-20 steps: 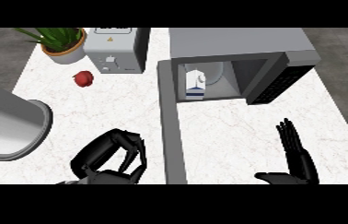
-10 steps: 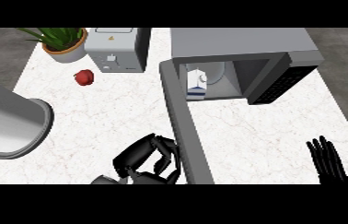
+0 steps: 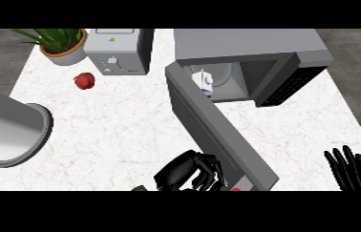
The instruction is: Pick up the milk, place it into the microwave and close the microwave
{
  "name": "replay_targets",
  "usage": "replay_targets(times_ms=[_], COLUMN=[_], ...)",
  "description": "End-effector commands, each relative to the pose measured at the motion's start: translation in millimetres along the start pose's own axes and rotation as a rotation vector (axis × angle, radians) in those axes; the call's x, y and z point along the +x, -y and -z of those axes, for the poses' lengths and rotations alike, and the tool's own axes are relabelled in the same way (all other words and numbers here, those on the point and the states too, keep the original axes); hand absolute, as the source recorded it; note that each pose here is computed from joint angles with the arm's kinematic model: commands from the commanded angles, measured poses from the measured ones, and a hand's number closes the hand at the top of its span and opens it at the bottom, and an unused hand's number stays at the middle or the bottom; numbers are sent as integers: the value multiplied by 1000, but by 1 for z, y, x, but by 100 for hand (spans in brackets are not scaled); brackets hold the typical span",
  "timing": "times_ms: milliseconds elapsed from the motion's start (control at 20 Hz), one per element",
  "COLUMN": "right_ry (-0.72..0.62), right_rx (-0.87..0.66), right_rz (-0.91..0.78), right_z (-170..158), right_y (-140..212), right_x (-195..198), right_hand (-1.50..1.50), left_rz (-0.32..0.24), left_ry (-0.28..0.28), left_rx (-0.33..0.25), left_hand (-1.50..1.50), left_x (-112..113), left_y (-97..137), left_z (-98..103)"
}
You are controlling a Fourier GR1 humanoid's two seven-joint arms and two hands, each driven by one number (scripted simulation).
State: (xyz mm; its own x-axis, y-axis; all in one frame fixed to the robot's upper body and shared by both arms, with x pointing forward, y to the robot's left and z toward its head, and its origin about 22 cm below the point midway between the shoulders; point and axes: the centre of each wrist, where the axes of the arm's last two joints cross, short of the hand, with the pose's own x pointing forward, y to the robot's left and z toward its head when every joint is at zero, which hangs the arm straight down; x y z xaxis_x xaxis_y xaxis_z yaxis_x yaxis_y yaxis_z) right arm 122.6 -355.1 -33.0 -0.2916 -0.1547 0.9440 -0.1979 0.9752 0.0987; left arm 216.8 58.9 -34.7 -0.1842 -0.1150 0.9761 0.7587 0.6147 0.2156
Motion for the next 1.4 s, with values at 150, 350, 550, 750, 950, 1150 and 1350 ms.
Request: replay_targets(times_ms=[150, 350, 550, 750, 950, 1150, 1350], right_ry=[70, 75, 74, 64, 82, 67, 59], right_rx=[186, 216, 247, 272, 261, 260, 275], right_rz=[52, 66, 81, 82, 93, 85, 87], right_z=[26, 36, 39, 43, 47, 50, 53], right_y=[-15, -25, -34, -39, -47, -46, -51], right_x=[43, 50, 67, 73, 86, 92, 101], right_hand=[-150, -150, -150, -150, -150, -150, -150], left_rz=[59, 70, 89, 53, 71, 93, 82], left_ry=[26, 18, 35, 54, 73, 82, 66], left_rx=[19, 84, 184, 288, 366, 430, 460], left_hand=[150, 150, 150, 150, 150, 150, 150], left_x=[14, 23, 34, 42, 48, 52, 59], left_y=[35, 28, 21, 7, -9, -26, -42], left_z=[26, 43, 55, 68, 83, 96, 110])
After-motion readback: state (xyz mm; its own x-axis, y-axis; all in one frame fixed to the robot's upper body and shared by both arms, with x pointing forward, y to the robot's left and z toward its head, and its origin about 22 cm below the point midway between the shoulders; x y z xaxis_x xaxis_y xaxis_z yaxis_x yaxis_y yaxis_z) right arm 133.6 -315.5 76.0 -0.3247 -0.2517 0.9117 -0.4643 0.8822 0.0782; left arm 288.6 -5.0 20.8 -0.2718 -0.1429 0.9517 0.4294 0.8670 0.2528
